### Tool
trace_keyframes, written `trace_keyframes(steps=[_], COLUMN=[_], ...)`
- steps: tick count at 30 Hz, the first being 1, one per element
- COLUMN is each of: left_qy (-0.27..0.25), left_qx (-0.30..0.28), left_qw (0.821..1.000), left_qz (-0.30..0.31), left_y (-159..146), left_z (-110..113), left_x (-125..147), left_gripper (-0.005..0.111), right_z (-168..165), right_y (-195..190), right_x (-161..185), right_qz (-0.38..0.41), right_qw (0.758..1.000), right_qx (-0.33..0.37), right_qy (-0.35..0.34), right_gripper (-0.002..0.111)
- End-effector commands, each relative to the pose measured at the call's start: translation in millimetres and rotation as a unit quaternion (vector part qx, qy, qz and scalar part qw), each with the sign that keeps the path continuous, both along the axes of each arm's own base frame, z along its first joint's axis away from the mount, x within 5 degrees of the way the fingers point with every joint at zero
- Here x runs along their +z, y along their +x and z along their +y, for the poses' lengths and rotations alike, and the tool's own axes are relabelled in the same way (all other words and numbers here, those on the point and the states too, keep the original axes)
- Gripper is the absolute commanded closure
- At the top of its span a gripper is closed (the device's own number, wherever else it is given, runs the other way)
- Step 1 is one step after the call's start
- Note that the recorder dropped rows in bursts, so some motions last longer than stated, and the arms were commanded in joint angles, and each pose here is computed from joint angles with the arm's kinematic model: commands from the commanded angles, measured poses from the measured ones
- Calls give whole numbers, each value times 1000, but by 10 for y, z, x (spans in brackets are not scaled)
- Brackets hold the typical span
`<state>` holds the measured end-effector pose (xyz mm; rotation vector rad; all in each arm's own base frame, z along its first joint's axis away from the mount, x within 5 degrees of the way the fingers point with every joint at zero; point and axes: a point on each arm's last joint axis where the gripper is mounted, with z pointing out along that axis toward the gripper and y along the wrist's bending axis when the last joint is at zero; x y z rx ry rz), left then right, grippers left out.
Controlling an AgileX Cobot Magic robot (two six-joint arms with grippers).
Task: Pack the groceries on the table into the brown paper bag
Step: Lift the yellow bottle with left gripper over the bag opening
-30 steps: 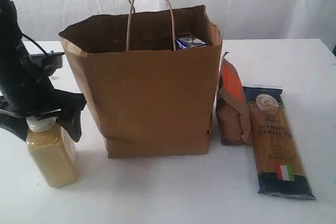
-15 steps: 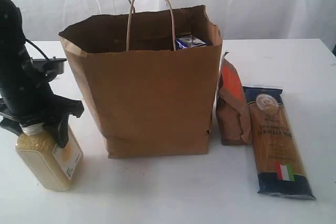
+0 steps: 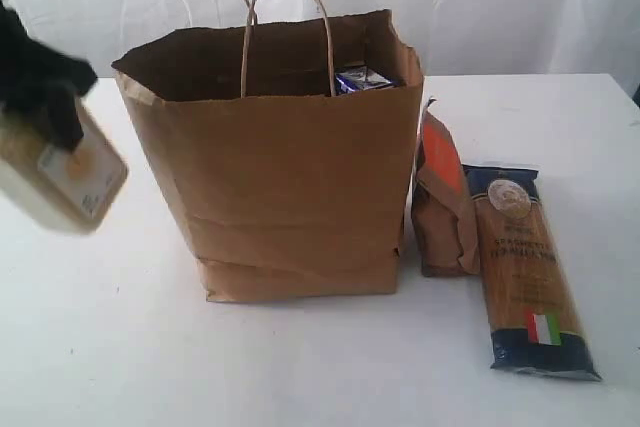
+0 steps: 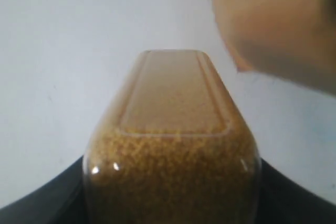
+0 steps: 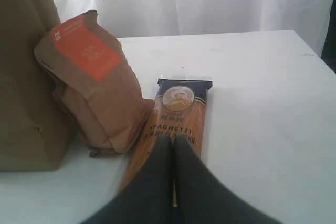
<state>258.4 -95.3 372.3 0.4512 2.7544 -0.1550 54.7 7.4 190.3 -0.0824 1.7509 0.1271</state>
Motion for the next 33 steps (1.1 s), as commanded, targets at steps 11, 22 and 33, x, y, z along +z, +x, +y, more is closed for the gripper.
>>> trace_keyframes(steps=[11, 22, 33], left_qy=[-157, -197, -168], left_qx=[-75, -121, -138], left_qw=[967, 966, 972], left_qz=[-187, -119, -94], left_y=[-456, -184, -194], left_z=[-59, -375, -521], left_x=[1453, 1222, 1053], left_gripper=[107, 107, 107], right_z=[-2, -2, -2], right_y=[-1, -1, -1], right_x=[-8, -8, -8], right_qz=[-3, -3, -3], right_qw=[1000, 1000, 1000], right_qx=[-2, -2, -2], right_qy=[1, 1, 1], right_gripper=[108, 108, 108])
